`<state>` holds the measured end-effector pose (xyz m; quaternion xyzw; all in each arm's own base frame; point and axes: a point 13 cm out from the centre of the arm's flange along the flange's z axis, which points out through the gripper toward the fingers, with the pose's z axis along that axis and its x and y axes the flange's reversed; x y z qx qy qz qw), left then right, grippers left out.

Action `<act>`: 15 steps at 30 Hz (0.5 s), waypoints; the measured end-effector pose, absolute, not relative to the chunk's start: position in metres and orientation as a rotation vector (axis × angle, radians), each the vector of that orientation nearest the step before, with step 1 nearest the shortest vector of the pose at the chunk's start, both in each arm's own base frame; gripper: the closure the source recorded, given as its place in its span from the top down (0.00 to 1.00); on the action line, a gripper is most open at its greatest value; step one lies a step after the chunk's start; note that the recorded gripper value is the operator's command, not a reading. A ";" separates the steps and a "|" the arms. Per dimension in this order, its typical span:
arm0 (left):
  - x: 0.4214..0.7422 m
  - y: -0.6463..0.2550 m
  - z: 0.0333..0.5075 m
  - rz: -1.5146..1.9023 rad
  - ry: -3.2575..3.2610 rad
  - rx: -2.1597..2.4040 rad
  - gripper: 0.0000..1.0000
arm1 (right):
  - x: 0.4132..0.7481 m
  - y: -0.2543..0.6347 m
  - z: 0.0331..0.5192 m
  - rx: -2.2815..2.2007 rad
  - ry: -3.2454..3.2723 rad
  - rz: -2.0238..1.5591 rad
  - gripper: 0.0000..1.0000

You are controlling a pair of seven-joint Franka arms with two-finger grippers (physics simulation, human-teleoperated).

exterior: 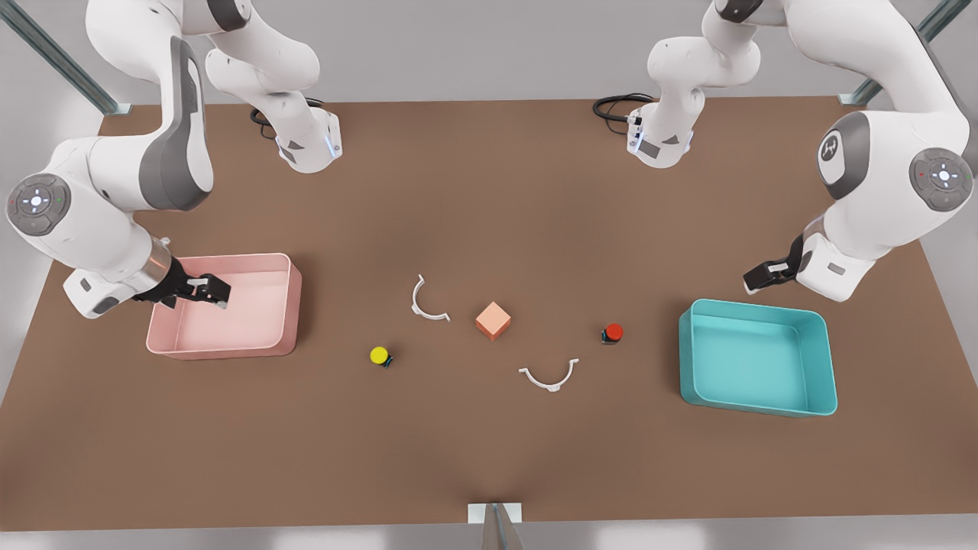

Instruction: Place the red button in the blue storage box with the left arm, and place the yellow button in the pink storage box with the right arm

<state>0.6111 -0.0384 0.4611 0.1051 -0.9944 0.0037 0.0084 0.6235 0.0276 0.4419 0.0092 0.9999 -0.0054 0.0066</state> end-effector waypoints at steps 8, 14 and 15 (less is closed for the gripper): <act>0.591 -0.208 0.253 -0.036 -2.914 -0.155 1.00 | 0.628 0.077 0.415 -0.098 3.159 0.006 1.00; 0.570 -0.215 0.147 0.031 -2.977 -0.185 1.00 | 0.642 0.204 0.265 -0.395 3.224 0.021 1.00; 0.568 -0.215 0.135 0.043 -2.992 -0.185 1.00 | 0.643 0.217 0.243 -0.420 3.224 0.024 1.00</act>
